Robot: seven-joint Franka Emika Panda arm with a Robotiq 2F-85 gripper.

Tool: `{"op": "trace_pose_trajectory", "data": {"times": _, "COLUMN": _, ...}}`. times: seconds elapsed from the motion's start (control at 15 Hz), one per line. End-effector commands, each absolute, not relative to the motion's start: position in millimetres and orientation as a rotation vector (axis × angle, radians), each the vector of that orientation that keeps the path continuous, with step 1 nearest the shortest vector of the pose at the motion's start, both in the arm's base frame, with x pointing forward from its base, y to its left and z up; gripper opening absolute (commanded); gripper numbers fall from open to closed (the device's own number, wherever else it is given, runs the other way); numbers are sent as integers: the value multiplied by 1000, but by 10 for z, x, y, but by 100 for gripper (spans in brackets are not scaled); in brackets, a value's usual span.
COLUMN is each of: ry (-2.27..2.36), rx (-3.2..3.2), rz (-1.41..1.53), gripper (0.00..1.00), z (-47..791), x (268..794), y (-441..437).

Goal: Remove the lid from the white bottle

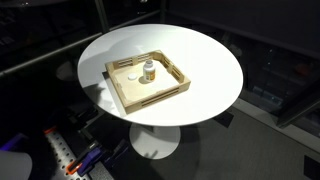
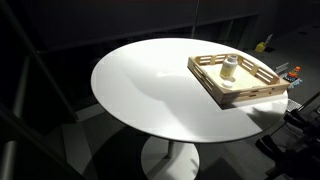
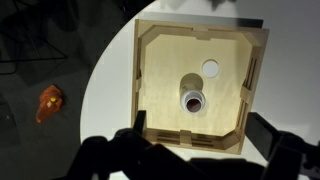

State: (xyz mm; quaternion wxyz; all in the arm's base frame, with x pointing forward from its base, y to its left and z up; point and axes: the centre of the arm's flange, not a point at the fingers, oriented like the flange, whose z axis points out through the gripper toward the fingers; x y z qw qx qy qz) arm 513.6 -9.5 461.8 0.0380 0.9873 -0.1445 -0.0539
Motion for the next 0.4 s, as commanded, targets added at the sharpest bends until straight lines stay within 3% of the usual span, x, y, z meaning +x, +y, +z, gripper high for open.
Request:
{"op": "trace_pose_trajectory", "data": {"times": 0.0, "ry": -466, "rx": 3018, "rz": -139, "gripper": 100, "z": 5012, "x": 5105, "y": -148}}
{"op": "trace_pose_trajectory", "data": {"times": 0.33, "ry": -466, "rx": 3030, "rz": -135, "gripper": 100, "z": 4959, "x": 5078, "y": -155}}
